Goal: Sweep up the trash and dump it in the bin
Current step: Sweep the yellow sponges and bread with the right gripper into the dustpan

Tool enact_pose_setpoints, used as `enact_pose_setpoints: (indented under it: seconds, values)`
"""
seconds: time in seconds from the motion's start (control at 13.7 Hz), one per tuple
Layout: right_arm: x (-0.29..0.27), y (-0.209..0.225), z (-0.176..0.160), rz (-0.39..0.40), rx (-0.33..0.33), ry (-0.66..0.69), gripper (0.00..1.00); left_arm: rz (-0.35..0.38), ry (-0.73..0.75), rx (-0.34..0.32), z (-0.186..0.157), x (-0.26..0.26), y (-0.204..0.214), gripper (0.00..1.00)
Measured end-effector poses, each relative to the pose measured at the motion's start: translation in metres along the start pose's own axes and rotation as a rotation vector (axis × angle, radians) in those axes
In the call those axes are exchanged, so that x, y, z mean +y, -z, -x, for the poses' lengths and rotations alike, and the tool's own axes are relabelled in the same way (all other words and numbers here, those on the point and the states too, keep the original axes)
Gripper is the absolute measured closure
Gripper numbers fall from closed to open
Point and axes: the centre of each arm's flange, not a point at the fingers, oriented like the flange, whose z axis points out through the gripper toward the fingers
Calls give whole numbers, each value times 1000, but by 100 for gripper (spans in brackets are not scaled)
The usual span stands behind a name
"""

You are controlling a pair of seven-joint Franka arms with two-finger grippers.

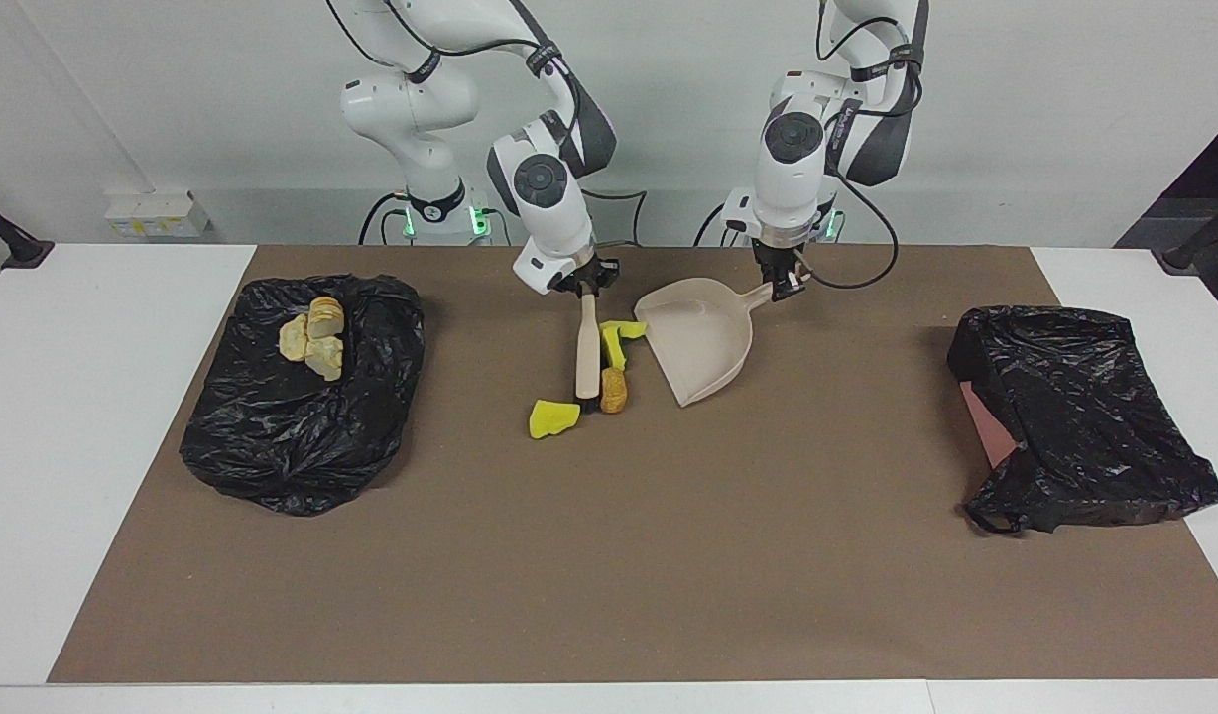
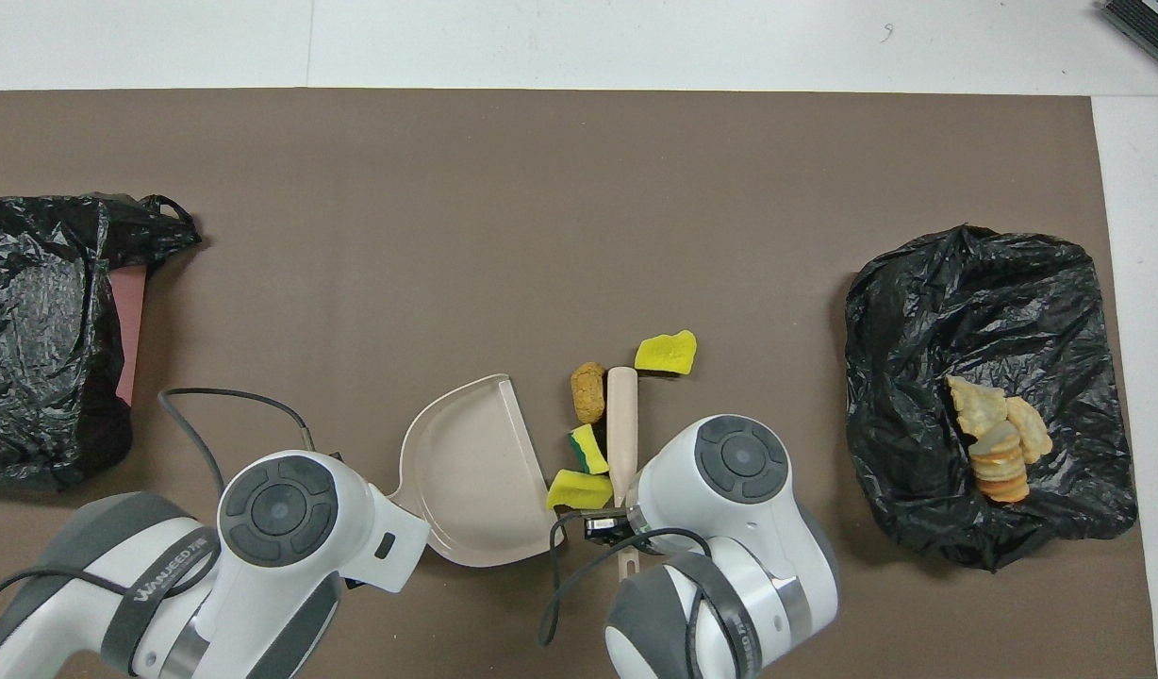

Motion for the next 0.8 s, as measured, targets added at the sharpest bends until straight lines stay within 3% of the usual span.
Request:
enact_pose_setpoints:
  seconds: [0.29,0.44,0.58,0.8]
  values:
    - [-51,0,17,-108,-48,18,74,-29,-9,39,-18,-4,-12,68]
    - [-59,18,23,-126,-58,31,74,-29,-9,45,-22,-8,-20,68]
    - [-43,54,30,-105,-75,35,74,-33,-5,54,-24,-12,-23,68]
    - [14,100,22,50,-11,63,74,-33,13,60,-19,-19,-23,68]
